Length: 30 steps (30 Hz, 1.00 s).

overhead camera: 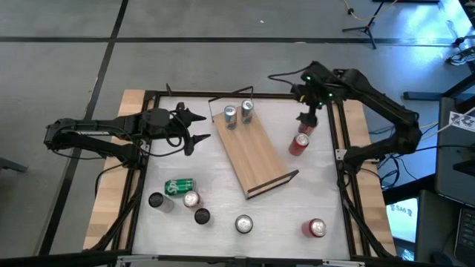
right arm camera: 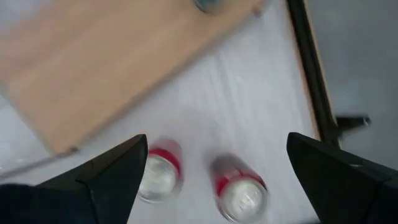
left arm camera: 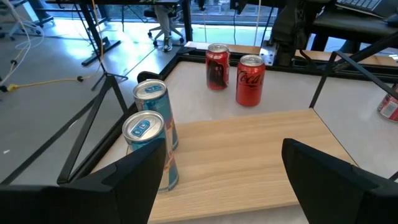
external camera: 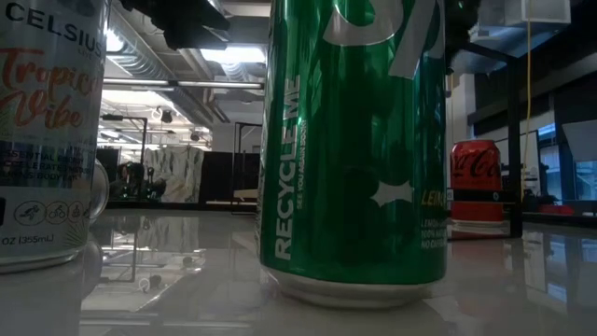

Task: Place canned beverage on shelf
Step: Put the top red-white soda can on the shelf

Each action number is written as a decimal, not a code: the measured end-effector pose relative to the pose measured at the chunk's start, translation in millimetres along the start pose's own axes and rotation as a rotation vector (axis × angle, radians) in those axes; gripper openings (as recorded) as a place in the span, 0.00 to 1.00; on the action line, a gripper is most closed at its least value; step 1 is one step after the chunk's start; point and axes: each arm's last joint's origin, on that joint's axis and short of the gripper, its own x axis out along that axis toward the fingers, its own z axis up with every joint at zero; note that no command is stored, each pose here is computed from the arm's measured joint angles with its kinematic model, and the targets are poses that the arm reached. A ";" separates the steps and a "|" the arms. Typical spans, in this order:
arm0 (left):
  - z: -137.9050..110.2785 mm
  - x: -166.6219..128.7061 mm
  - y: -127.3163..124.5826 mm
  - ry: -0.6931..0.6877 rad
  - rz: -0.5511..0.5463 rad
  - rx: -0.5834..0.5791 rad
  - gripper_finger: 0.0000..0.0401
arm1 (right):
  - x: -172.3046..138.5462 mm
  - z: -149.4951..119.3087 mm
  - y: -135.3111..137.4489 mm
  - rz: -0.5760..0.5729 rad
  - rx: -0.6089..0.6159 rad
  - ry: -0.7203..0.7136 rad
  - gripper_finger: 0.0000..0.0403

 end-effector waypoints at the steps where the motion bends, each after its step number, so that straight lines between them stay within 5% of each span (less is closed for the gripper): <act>1: 0.0 0.0 0.0 0.000 0.000 0.000 0.78 | 3.8 -6.1 -3.8 -0.011 0.013 0.017 0.94; 9: 0.0 0.0 0.0 0.000 0.001 0.000 0.78 | 34.9 -41.2 -26.9 0.029 0.081 0.117 0.94; 30: 0.0 0.0 0.0 0.000 0.001 0.000 0.78 | 92.8 -80.1 -28.3 -0.002 -0.113 0.311 0.94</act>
